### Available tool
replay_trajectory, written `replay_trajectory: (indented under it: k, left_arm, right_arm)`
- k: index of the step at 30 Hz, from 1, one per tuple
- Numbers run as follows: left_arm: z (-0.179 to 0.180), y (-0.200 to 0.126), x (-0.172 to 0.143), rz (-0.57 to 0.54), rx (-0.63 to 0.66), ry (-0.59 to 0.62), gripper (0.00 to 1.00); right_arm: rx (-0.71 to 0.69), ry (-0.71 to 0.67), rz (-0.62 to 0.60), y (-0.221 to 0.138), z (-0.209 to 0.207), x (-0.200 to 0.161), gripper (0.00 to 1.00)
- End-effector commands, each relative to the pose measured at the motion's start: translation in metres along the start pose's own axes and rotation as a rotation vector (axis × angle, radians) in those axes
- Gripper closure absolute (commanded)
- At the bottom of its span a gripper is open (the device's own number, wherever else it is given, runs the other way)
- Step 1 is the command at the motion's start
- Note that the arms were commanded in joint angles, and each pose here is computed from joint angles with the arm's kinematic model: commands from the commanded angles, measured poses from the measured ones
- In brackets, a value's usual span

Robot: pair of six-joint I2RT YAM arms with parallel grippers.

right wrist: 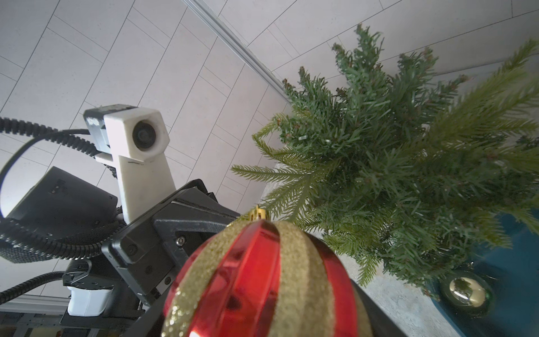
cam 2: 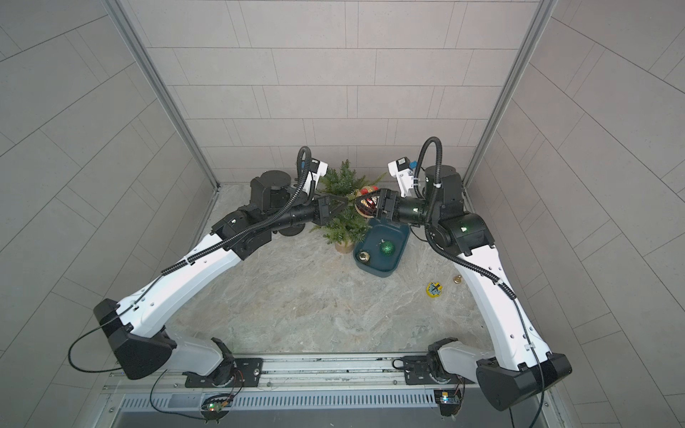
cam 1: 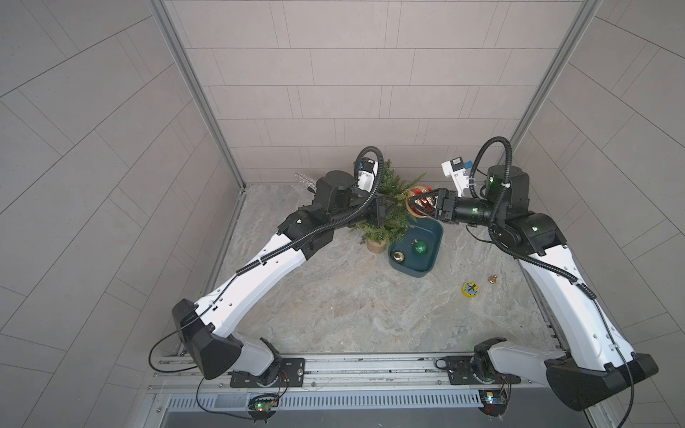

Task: Decorate the small christmas tree with ornaments
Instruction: Hang an ornament on the christmas tree.

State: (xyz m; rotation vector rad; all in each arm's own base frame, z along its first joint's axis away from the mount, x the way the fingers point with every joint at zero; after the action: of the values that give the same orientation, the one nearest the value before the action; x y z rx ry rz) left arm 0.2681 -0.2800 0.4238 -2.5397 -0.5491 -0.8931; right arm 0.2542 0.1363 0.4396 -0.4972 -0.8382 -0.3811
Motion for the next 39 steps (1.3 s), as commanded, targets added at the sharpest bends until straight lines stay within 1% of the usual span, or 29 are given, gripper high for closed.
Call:
replay_trajectory:
  k: [1,11,26,27,30,31,32,33,35,39]
  left_arm:
    - [0.001,0.003,0.002,-0.004,-0.026,-0.014,1.00]
    - [0.006,0.003,-0.002,0.005,-0.024,-0.030,1.00]
    - [0.003,0.000,0.000,-0.002,-0.031,-0.031,1.00]
    - [0.003,-0.001,0.000,-0.005,-0.032,-0.031,0.96]
    - [0.004,-0.002,0.000,-0.010,-0.030,-0.033,0.91]
    - [0.004,-0.001,-0.001,-0.010,-0.029,-0.036,0.84]
    - [0.005,-0.002,-0.001,-0.011,-0.027,-0.037,0.81]
    - [0.004,-0.001,-0.001,-0.011,-0.029,-0.037,0.80]
    - [0.005,-0.001,0.000,-0.013,-0.029,-0.040,0.73]
    - [0.005,0.001,0.000,-0.014,-0.029,-0.046,0.67]
  right_arm:
    - [0.003,-0.001,-0.021,-0.004,0.001,0.000,0.33]
    - [-0.009,0.032,-0.025,-0.009,-0.007,-0.012,0.33]
    - [0.071,0.077,-0.073,-0.009,-0.006,-0.026,0.32]
    - [0.075,0.084,-0.076,-0.009,-0.008,-0.028,0.32]
    - [0.072,0.097,-0.077,-0.007,-0.012,-0.033,0.32]
    - [0.069,0.101,-0.073,-0.006,-0.013,-0.035,0.32]
    - [0.068,0.105,-0.071,-0.006,-0.014,-0.037,0.32]
    - [0.067,0.109,-0.072,-0.006,-0.016,-0.039,0.32]
    - [0.078,0.114,-0.080,-0.006,-0.015,-0.040,0.32]
    - [0.091,0.119,-0.095,-0.007,-0.015,-0.041,0.31]
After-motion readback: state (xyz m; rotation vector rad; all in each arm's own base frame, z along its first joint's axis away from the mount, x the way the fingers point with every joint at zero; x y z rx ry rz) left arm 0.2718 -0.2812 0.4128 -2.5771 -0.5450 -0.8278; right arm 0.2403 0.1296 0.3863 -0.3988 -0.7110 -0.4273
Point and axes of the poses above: each gripper's point midway between its finger pads, its own y axis out along the fingers, its own z axis along the line the jaws close on, x = y × z, the point moved 7 cm from there along -y, back along the fingers, and after that the axes turned 14 degrees about -y, right-handed, at the moved point
